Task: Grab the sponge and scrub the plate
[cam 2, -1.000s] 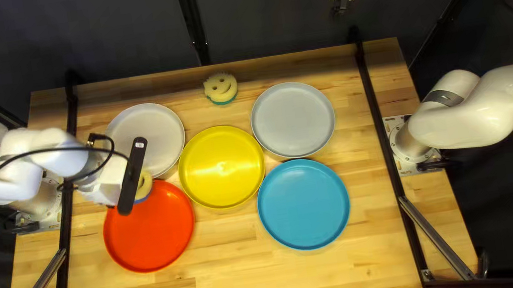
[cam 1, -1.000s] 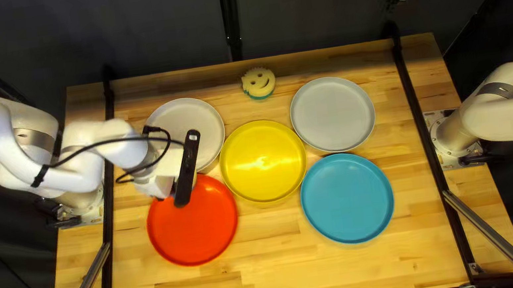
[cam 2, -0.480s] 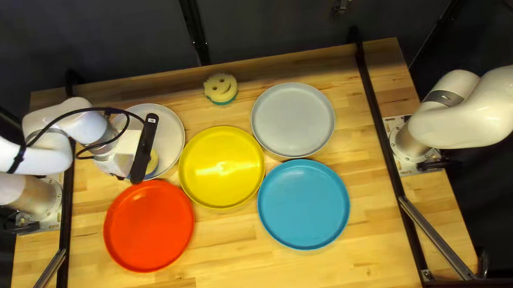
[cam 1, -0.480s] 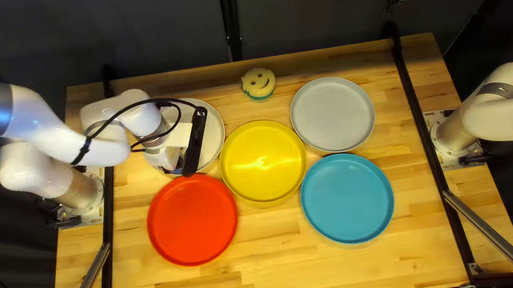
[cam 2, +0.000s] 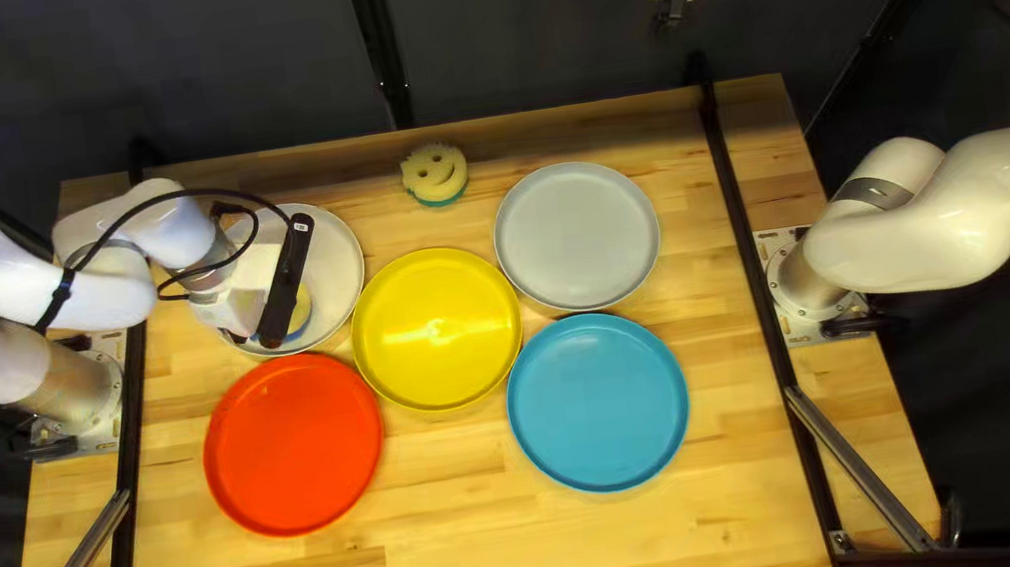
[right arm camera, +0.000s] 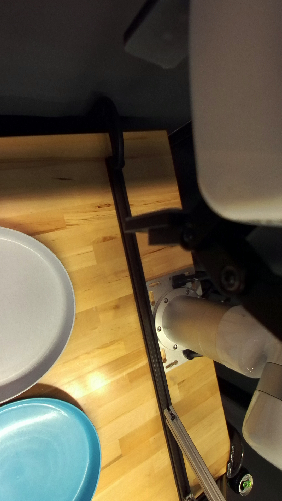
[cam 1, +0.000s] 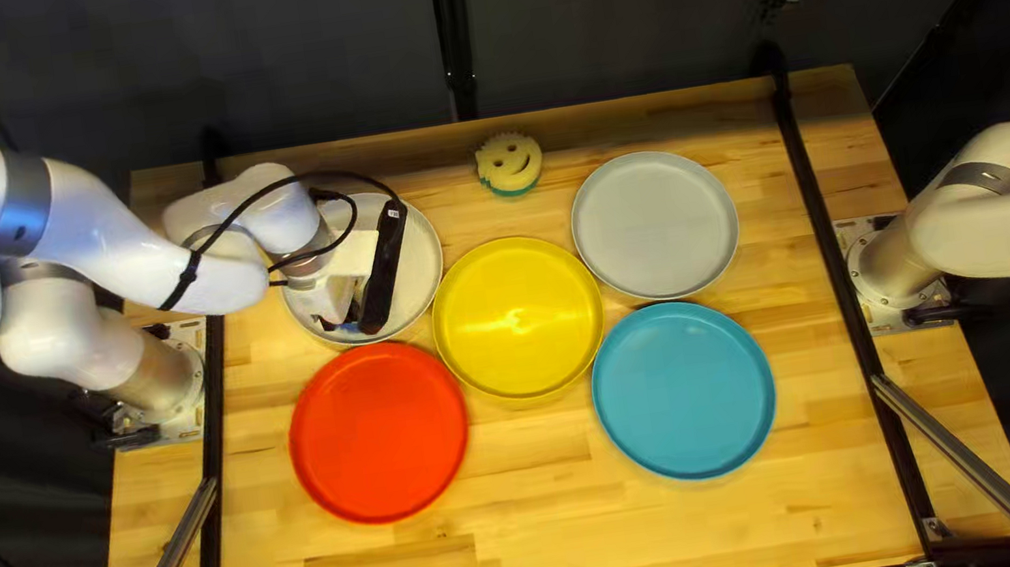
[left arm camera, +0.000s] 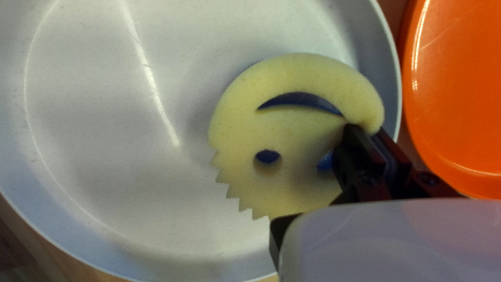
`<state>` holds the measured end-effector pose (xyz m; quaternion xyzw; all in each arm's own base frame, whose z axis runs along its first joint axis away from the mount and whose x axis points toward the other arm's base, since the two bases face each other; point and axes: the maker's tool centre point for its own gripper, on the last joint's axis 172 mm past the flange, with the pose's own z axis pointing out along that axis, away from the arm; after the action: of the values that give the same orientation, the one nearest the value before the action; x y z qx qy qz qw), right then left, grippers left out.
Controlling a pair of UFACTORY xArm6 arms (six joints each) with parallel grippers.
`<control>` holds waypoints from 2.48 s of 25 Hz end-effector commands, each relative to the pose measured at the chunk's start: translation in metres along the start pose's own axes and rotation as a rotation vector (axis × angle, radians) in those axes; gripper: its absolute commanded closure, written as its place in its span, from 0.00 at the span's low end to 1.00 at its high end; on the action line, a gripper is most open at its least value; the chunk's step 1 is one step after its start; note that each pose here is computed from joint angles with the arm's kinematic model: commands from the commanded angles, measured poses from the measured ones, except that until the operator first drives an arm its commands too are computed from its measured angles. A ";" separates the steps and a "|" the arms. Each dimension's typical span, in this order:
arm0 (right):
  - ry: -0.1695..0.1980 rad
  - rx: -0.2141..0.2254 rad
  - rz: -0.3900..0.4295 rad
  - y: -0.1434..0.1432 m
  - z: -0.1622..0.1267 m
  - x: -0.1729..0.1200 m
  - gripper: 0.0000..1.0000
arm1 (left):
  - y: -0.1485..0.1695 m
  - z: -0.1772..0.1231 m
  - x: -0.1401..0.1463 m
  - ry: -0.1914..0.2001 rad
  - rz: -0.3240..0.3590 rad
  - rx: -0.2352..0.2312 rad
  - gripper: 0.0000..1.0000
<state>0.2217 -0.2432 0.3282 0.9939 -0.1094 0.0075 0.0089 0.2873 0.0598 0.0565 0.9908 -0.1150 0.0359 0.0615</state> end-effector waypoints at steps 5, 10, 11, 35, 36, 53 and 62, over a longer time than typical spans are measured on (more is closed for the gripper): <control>0.000 0.000 0.000 0.000 0.000 0.000 0.00 | 0.000 -0.006 0.001 0.002 -0.003 0.003 1.00; 0.000 0.000 0.000 0.000 0.000 0.000 0.00 | 0.000 -0.006 0.001 0.002 -0.003 0.003 1.00; 0.000 0.000 0.000 0.000 0.000 0.000 0.00 | 0.000 -0.006 0.001 0.002 -0.003 0.003 1.00; 0.000 0.000 0.000 0.000 0.000 0.000 0.00 | -0.004 0.009 0.008 0.006 0.014 -0.022 1.00; 0.000 0.000 0.000 0.000 0.000 0.000 0.00 | -0.006 0.011 0.007 0.007 0.013 -0.026 1.00; 0.000 0.000 0.000 0.000 0.000 0.000 0.00 | -0.065 0.006 -0.030 -0.014 -0.038 -0.043 1.00; 0.000 0.000 0.000 0.000 0.000 0.000 0.00 | -0.047 0.012 -0.031 -0.018 -0.038 -0.055 1.00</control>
<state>0.2217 -0.2432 0.3282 0.9939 -0.1094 0.0075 0.0089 0.2698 0.1162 0.0375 0.9911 -0.0980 0.0228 0.0871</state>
